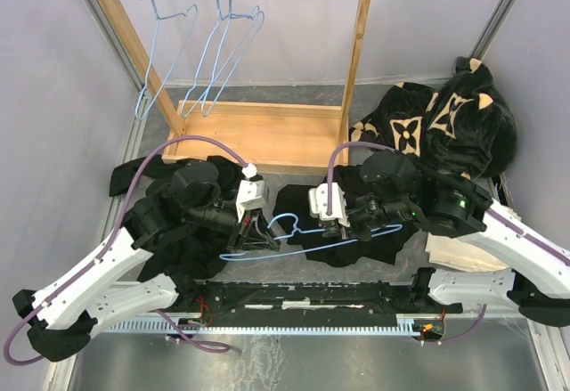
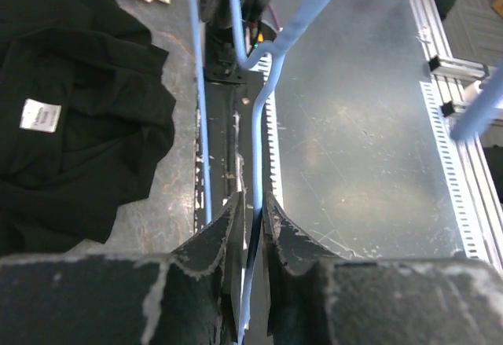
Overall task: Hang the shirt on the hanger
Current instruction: Hang the shirt on the hanger.
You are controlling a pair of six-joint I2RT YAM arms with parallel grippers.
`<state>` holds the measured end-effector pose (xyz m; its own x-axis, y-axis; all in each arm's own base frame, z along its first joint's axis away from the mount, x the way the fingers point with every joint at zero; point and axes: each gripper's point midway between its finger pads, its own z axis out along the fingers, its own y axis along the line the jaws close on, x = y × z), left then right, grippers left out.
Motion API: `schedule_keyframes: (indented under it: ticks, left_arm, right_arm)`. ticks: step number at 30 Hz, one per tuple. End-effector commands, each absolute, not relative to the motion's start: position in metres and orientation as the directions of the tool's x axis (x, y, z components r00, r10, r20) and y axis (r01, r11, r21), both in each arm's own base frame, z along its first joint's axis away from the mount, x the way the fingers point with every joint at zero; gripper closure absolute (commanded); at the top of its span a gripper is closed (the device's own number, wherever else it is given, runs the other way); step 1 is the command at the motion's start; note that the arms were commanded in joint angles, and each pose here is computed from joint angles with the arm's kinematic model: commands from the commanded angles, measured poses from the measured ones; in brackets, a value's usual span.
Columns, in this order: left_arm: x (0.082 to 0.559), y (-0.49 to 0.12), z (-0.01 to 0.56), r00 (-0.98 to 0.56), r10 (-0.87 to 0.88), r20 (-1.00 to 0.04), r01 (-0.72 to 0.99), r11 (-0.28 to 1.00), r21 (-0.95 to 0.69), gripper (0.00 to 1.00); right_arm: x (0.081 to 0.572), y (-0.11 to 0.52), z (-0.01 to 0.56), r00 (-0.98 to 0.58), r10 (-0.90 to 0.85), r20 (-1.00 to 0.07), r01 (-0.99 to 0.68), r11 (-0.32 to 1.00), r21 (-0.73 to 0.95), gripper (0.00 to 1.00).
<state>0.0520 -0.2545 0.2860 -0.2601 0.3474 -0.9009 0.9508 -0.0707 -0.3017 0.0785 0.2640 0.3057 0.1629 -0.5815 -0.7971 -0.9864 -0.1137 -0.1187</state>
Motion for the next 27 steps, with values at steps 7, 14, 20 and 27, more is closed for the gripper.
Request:
schedule_keyframes:
  ticks: [7, 14, 20, 27]
  left_arm:
    - [0.097, -0.249, 0.307, -0.256, 0.208, -0.944, 0.953, 0.215, -0.211, 0.49]
    - [0.134, -0.229, 0.31, -0.274, 0.115, -0.955, 0.862, 0.47, -0.191, 0.35]
    - [0.168, -0.207, 0.287, -0.363, 0.054, -0.93, 0.689, 0.688, -0.229, 0.35]
    - [0.18, -0.213, 0.254, -0.462, -0.019, -0.887, 0.592, 0.738, -0.324, 0.33]
  right_arm:
    - [0.092, 0.237, 0.324, -0.048, -0.484, -0.874, -0.974, 0.216, -0.066, 1.0]
    - [0.102, 0.205, 0.321, -0.227, -0.365, -0.903, -0.885, 0.464, 0.034, 1.0]
    - [0.127, 0.169, 0.323, -0.338, -0.236, -0.911, -0.703, 0.707, 0.078, 1.0]
    - [0.147, 0.148, 0.314, -0.42, -0.142, -0.896, -0.513, 0.852, 0.105, 1.0]
